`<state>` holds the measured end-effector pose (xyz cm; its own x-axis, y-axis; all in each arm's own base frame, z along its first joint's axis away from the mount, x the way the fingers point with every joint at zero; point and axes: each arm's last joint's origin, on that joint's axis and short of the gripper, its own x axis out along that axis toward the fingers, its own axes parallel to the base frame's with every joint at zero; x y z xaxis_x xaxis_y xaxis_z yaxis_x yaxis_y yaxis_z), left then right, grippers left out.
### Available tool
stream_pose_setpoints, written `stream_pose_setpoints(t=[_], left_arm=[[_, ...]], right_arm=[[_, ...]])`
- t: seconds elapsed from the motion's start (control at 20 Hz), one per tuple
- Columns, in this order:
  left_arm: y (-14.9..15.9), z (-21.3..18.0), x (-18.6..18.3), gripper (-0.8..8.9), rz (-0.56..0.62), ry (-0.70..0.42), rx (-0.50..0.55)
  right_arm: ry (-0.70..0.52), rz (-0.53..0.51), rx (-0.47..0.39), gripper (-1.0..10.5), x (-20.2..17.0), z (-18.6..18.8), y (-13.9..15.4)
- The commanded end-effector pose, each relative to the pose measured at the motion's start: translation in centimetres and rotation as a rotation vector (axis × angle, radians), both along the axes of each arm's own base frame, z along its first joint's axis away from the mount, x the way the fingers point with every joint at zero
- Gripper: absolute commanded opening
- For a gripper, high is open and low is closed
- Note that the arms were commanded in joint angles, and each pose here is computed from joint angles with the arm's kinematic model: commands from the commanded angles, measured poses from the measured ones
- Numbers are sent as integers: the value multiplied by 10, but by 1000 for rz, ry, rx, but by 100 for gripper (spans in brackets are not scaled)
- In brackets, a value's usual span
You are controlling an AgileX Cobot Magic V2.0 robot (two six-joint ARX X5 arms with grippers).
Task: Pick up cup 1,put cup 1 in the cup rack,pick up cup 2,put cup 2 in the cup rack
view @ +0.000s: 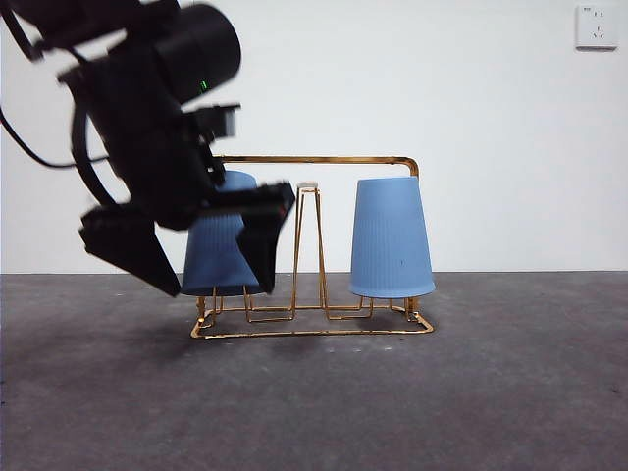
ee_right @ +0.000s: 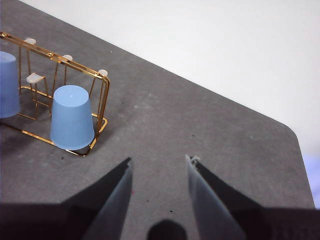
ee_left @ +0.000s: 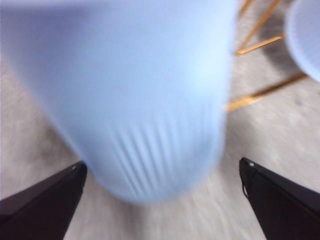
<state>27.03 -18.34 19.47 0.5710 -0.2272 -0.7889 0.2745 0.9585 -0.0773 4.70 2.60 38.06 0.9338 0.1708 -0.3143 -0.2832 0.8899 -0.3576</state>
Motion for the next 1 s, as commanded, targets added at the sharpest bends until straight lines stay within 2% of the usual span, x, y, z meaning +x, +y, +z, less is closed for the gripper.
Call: stream_pose_setpoints(t=[0.05,0.35,0.65,0.7,0.8,0.85,0.9,0.95,1.0], left_arm=[[5,14,-11,563,-11,15,-25],[19,68,-55,562,-126,16,-138],[38,118,-112,559,-313,-21,-316],[42,126,-121,523,-335,-39,-346],[49,138,-136,372,-360,-84,-393],[53,143,-142,271,-375,-103,-414],[56,147,-149,126,-388,-123,-430],[59,151,-154,-17,-398,-141,-443],[62,154,-158,-6,-405,-155,-456]], right_arm=[[2,11,20,186,0,1,1],[53,89,82,186,-1,-1,3],[229,184,138,186,-6,-13,4],[254,191,143,186,-7,-14,4],[294,215,147,186,-9,-17,3],[316,227,157,186,-10,-17,4],[336,247,164,181,-10,-18,4],[357,272,167,114,-11,-19,4],[375,298,173,17,-12,-20,5]])
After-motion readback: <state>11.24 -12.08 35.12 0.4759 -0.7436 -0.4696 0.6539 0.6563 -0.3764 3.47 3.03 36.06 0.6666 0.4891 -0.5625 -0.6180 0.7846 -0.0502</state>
